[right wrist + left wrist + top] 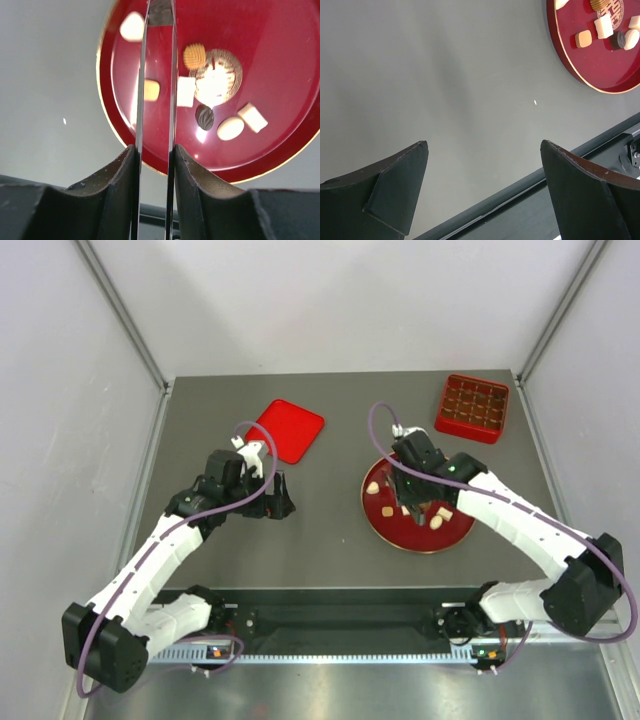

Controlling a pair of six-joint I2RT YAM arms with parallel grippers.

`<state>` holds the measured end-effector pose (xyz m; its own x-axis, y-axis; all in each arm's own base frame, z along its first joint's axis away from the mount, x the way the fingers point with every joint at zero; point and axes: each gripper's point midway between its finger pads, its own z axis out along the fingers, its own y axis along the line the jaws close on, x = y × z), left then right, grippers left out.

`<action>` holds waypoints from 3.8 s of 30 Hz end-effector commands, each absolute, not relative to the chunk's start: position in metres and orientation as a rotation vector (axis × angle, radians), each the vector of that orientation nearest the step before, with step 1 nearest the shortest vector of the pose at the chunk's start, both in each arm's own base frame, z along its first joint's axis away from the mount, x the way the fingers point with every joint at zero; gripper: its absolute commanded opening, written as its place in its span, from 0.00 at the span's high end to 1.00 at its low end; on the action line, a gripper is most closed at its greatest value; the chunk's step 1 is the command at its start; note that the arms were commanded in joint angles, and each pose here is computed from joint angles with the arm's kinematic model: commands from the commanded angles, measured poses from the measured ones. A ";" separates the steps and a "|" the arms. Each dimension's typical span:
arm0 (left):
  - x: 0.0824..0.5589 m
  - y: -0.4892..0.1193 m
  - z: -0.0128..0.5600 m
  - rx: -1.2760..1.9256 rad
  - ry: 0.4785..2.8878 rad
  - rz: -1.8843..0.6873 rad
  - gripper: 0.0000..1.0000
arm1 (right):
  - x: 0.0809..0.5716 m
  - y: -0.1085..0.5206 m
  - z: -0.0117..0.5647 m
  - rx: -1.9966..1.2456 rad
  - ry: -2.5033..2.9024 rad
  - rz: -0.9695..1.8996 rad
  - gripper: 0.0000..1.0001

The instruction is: Pack the chocolate

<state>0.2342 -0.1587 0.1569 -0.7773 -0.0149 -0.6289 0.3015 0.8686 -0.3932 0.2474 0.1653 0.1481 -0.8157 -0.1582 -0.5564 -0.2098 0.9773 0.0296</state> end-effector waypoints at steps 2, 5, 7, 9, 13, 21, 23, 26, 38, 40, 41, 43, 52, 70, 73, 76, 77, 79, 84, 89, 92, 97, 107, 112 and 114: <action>0.236 -0.162 0.159 0.220 2.365 -0.653 0.01 | 0.271 0.166 0.186 -0.228 2.453 0.105 0.67; 0.235 -0.162 0.161 0.224 2.359 -0.662 0.01 | 0.288 0.157 0.201 -0.188 2.427 0.090 0.67; 0.235 -0.162 0.161 0.223 2.359 -0.660 0.01 | 0.302 0.143 0.206 -0.141 2.420 0.059 0.68; 0.235 -0.162 0.161 0.223 2.360 -0.660 0.01 | 0.323 0.126 0.220 -0.074 2.391 0.034 0.68; 0.235 -0.163 0.161 0.227 2.358 -0.665 0.01 | 0.366 0.100 0.238 0.031 2.325 -0.005 0.68; 0.234 -0.166 0.163 0.241 2.352 -0.690 0.01 | 0.449 0.036 0.242 0.235 2.247 -0.159 0.68; 0.234 -0.166 0.162 0.242 2.356 -0.691 0.01 | 0.467 0.028 0.245 0.253 2.211 -0.151 0.68; 0.234 -0.165 0.163 0.240 2.354 -0.683 0.01 | 0.487 0.019 0.244 0.276 2.185 -0.143 0.68; 0.235 -0.165 0.159 0.238 2.369 -0.674 0.01 | 0.541 -0.010 0.228 0.311 2.135 -0.151 0.68; 0.235 -0.164 0.159 0.235 2.369 -0.667 0.01 | 0.546 -0.010 0.227 0.309 2.127 -0.139 0.67; 0.236 -0.164 0.160 0.234 2.367 -0.664 0.01 | 0.551 -0.011 0.226 0.308 2.116 -0.134 0.67; 0.236 -0.163 0.159 0.233 2.368 -0.662 0.01 | 0.556 -0.008 0.225 0.300 2.108 -0.111 0.67; 0.237 -0.162 0.156 0.225 2.380 -0.645 0.01 | 0.569 -0.004 0.201 0.297 2.134 -0.092 0.67; 0.238 -0.161 0.156 0.223 2.382 -0.639 0.01 | 0.573 -0.013 0.190 0.313 2.145 -0.122 0.61; 0.238 -0.161 0.156 0.222 2.383 -0.639 0.01 | 0.573 -0.015 0.195 0.314 2.135 -0.134 0.59; 0.238 -0.161 0.157 0.220 2.377 -0.639 0.01 | 0.572 -0.017 0.203 0.305 2.127 -0.143 0.59; 0.238 -0.161 0.156 0.220 2.381 -0.639 0.01 | 0.572 -0.017 0.208 0.303 2.116 -0.144 0.59; 0.238 -0.161 0.157 0.220 2.377 -0.639 0.01 | 0.569 -0.016 0.216 0.298 2.110 -0.142 0.59; 0.237 -0.161 0.159 0.222 2.368 -0.643 0.01 | 0.555 -0.010 0.239 0.287 2.111 -0.111 0.59; 0.237 -0.160 0.162 0.220 2.356 -0.645 0.01 | 0.528 0.009 0.248 0.248 2.146 -0.098 0.59; 0.237 -0.160 0.164 0.221 2.348 -0.647 0.01 | 0.504 0.029 0.253 0.209 2.172 -0.081 0.59; 0.236 -0.161 0.165 0.224 2.345 -0.653 0.01 | 0.449 0.065 0.257 0.135 2.209 -0.040 0.59; 0.235 -0.161 0.167 0.224 2.334 -0.659 0.01 | 0.322 0.131 0.195 -0.105 2.389 0.127 0.59; 0.235 -0.161 0.167 0.224 2.336 -0.659 0.01 | 0.282 0.147 0.170 -0.148 2.455 0.187 0.58; 0.235 -0.161 0.167 0.223 2.336 -0.655 0.01 | 0.269 0.147 0.163 -0.153 2.471 0.180 0.58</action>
